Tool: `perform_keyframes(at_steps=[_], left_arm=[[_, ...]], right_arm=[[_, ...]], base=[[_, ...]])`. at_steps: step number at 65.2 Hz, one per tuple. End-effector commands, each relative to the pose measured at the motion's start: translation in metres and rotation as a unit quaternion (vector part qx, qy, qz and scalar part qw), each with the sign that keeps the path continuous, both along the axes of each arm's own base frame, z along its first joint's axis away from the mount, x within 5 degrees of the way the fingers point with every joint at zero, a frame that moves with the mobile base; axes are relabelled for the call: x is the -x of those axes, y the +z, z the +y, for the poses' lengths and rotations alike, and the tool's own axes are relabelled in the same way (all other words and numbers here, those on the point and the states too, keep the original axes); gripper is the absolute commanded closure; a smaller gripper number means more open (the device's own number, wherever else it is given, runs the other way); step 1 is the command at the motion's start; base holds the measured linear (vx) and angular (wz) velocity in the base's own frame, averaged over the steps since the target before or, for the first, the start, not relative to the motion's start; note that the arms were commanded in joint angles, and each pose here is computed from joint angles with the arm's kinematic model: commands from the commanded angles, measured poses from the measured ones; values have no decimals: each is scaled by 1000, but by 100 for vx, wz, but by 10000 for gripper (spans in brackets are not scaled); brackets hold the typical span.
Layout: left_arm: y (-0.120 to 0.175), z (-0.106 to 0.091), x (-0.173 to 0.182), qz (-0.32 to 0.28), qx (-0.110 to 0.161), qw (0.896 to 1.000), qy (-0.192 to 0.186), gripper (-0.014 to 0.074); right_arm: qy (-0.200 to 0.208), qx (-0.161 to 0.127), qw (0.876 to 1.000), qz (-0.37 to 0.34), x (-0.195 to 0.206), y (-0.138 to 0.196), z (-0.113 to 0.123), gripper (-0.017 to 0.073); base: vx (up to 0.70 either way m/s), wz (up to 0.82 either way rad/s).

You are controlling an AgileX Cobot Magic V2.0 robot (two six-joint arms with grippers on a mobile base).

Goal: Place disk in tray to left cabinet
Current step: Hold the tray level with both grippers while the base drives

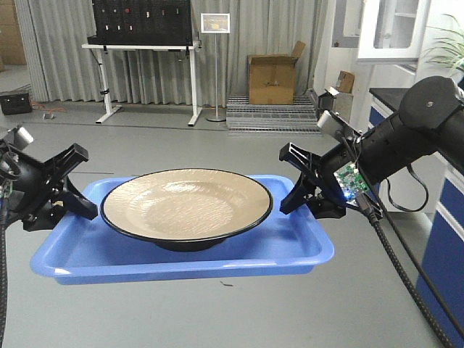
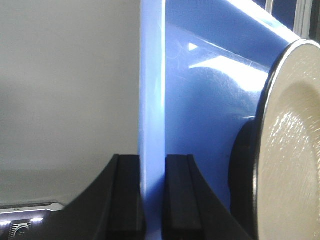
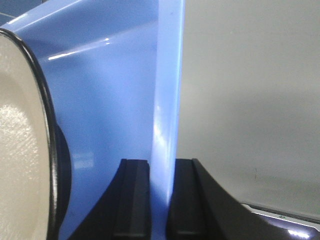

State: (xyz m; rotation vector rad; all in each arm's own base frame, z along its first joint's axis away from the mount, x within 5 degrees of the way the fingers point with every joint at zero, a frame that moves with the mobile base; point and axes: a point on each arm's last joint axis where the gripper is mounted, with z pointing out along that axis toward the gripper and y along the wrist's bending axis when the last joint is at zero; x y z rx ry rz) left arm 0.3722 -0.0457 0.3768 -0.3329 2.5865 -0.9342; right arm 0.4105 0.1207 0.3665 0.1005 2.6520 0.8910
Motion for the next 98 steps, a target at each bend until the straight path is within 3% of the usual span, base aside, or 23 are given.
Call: perform_keyframes(at_steps=[1,98], left_arm=[[42,-18,16,-57,86,995,-13,594],[42,-19,16,-56,86,995,-15,594]], right_arm=[[33,-81,996,-37,25,46,15,564],[34,-80,996,-36,25,46,15,564]], base=[[54,5],[62,-1]])
